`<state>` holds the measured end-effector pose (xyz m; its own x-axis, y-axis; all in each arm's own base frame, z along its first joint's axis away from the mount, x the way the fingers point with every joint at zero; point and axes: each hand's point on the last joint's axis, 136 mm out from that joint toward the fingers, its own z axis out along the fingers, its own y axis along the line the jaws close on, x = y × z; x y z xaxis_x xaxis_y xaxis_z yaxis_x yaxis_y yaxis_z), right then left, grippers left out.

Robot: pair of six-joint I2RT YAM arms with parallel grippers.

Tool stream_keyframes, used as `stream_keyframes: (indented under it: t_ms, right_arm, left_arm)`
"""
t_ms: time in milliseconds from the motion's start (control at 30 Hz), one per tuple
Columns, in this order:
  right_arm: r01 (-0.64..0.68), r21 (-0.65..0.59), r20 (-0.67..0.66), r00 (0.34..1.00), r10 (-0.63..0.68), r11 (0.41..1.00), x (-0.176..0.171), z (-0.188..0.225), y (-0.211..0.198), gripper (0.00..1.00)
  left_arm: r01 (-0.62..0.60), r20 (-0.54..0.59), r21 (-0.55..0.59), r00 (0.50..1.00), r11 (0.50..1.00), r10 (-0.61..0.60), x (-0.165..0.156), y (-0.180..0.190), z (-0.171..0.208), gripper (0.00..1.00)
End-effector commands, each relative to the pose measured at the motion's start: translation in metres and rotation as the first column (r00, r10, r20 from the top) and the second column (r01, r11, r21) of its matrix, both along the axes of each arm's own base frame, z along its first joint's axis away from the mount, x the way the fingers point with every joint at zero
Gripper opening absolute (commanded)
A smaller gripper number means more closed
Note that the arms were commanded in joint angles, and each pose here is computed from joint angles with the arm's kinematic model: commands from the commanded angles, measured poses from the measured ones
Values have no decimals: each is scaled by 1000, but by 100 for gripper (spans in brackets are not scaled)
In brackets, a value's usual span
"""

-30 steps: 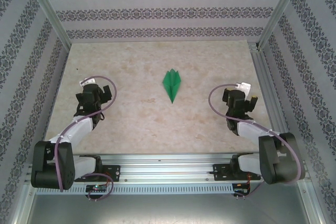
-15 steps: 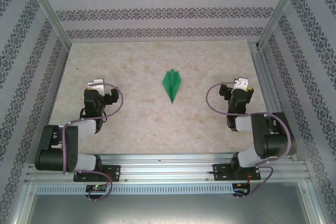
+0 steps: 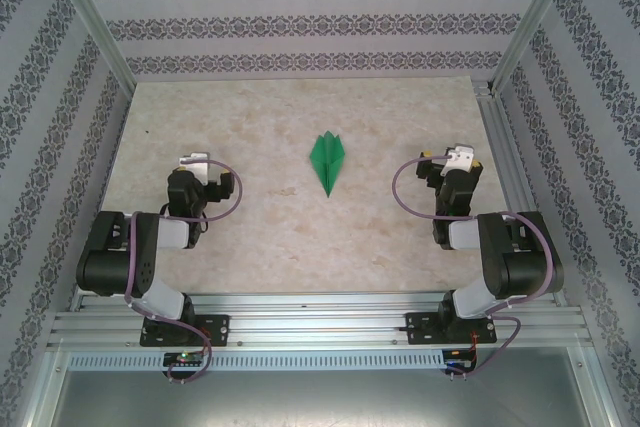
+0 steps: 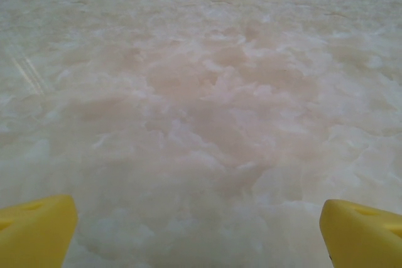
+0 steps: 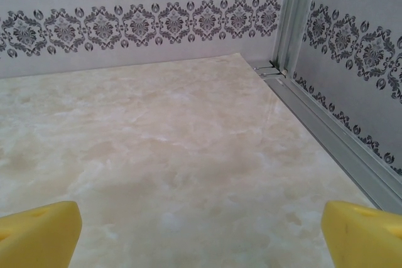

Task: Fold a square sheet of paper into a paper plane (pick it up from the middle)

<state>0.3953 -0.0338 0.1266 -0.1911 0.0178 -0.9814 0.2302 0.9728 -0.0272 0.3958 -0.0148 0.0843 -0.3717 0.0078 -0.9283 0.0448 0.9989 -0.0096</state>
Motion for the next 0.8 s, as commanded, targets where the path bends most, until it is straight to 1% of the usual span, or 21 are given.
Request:
stream_keyframes:
  t_ms: [0,767]
  right_arm:
    - [-18,2,20,1000,18,1000,2,4,1,98]
    - [-18,3,23,1000,18,1000,2,4,1,98]
  left_arm:
    - [20,67,28,998,999,-22,11,-5,18,100]
    - [1,60,48,998,999,-4,11,-6,17,100]
